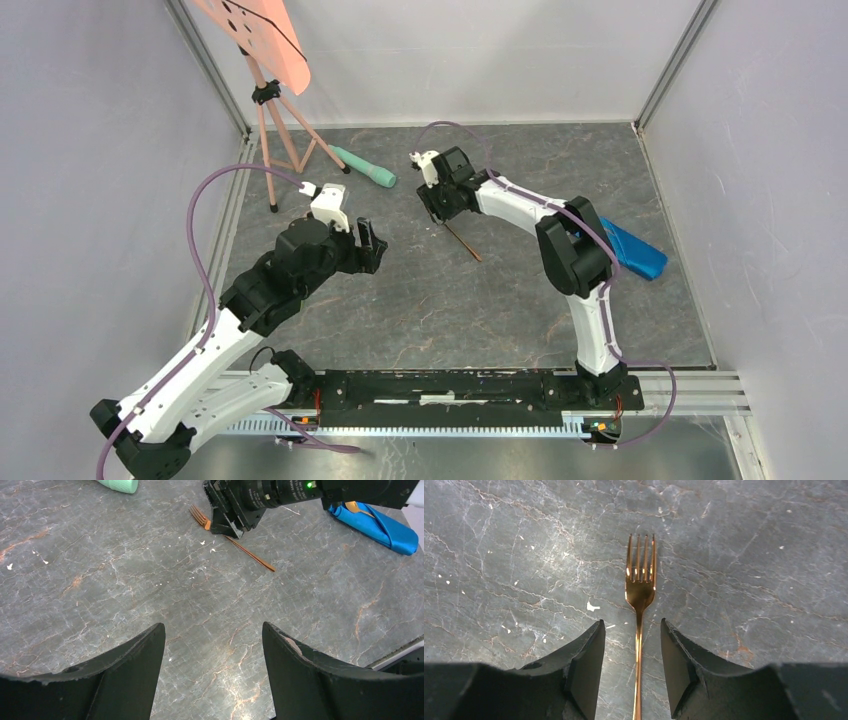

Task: Fold the napkin into a case and place the utensils inside
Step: Pick up the fork from the center of the board.

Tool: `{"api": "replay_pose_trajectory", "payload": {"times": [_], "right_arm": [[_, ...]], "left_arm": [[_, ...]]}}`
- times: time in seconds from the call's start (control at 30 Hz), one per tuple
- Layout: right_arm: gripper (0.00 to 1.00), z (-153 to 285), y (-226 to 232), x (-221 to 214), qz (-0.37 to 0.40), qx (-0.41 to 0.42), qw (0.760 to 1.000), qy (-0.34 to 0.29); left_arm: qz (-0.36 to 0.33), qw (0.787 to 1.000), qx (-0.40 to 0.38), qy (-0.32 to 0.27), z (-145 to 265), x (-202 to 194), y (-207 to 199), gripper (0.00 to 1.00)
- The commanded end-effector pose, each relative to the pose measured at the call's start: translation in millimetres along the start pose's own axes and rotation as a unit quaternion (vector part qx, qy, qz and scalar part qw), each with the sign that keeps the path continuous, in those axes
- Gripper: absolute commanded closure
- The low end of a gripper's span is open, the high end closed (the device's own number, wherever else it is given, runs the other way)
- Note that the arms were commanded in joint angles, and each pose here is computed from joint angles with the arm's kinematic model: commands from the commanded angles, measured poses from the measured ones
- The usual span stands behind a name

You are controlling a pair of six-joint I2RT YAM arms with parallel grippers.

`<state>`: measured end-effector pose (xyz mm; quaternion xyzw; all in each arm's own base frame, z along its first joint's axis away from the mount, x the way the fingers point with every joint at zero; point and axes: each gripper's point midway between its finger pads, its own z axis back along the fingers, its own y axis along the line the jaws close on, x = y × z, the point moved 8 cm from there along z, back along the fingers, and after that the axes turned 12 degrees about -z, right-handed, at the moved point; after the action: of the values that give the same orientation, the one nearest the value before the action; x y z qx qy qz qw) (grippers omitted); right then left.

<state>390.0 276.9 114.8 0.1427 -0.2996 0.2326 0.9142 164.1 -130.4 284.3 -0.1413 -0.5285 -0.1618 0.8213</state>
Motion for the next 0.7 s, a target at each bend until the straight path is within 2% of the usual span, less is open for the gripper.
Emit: {"api": "replay_pose_trajectory", "payload": {"times": [0.0,0.3,0.67], "right_arm": [[0.5,-5,11,2,0.007,-0.002,1.0,0.006],[0.51,-15,9,-17,0.013,-0.015,1.0,0.022],[0.55,-23,4,-22,0.014,-0.027,0.999,0.022]], "left_arm": [[-0.005,1.0,-0.009,-0.023,2,7,0,0.22],[-0.007,1.0,-0.009,-0.024,3,6,-1,0.22],[-0.008,1.0,-0.01,-0.022,3,5,-1,0.22]]}}
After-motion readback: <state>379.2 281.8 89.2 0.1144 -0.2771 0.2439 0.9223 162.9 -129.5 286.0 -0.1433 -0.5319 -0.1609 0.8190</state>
